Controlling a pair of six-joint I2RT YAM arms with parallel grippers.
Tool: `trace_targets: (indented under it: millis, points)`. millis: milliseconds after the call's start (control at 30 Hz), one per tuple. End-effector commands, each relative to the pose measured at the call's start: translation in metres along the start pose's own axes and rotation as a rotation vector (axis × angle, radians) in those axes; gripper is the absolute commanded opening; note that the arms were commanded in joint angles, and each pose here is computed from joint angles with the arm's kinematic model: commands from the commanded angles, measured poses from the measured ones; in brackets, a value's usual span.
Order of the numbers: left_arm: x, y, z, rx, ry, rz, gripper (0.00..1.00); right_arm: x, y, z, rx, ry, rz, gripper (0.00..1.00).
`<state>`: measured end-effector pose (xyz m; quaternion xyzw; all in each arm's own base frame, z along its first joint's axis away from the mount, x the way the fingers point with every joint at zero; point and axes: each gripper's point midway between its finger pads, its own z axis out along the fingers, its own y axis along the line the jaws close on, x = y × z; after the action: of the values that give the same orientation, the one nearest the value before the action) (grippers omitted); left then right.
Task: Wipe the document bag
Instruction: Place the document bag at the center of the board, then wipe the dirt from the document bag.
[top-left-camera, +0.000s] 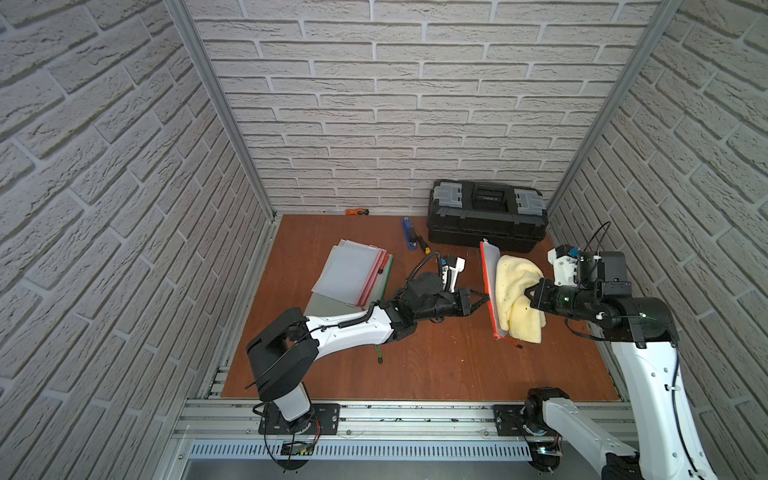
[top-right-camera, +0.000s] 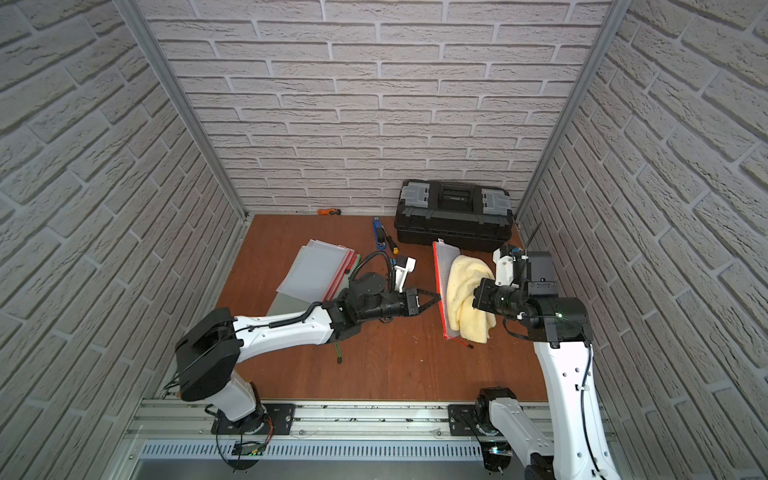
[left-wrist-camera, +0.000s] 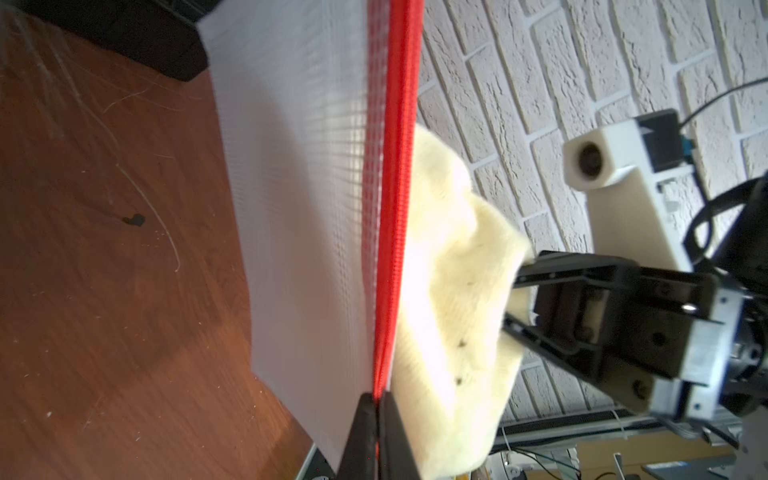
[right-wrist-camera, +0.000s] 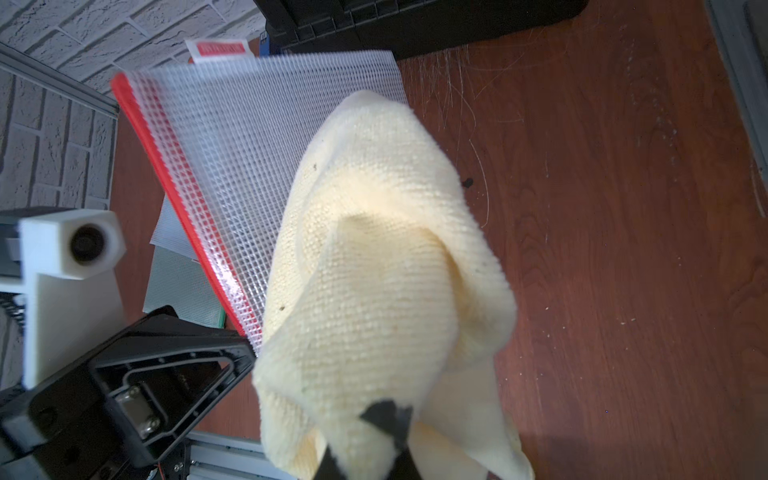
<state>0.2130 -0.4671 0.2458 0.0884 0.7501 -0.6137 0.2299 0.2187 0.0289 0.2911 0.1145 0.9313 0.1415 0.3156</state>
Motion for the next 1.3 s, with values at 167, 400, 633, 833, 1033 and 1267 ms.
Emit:
trace_targets:
  millis: [167, 400, 633, 833, 1033, 1267]
  points:
    - [0.023, 0.086, -0.018, -0.202, -0.008, -0.094, 0.00, -0.010, 0.014, 0.013, -0.076, 0.007, -0.046, 0.03]
    - [0.063, 0.160, -0.051, -0.432, 0.049, -0.131, 0.00, 0.003, 0.017, 0.046, -0.146, 0.077, -0.014, 0.03]
    - [0.081, 0.202, -0.097, -0.730, 0.130, -0.076, 0.25, 0.033, 0.026, 0.078, -0.250, 0.180, 0.012, 0.03]
    - [0.048, 0.193, -0.140, -0.976, 0.127, 0.121, 0.65, 0.075, 0.023, 0.125, -0.173, 0.296, -0.025, 0.03]
    - [0.043, 0.154, -0.116, -0.801, 0.110, 0.146, 0.53, 0.112, 0.000, 0.161, -0.052, 0.448, -0.023, 0.03]
    - [0.052, 0.148, -0.065, -0.601, 0.109, 0.072, 0.32, 0.142, -0.003, 0.201, -0.024, 0.534, -0.020, 0.03]
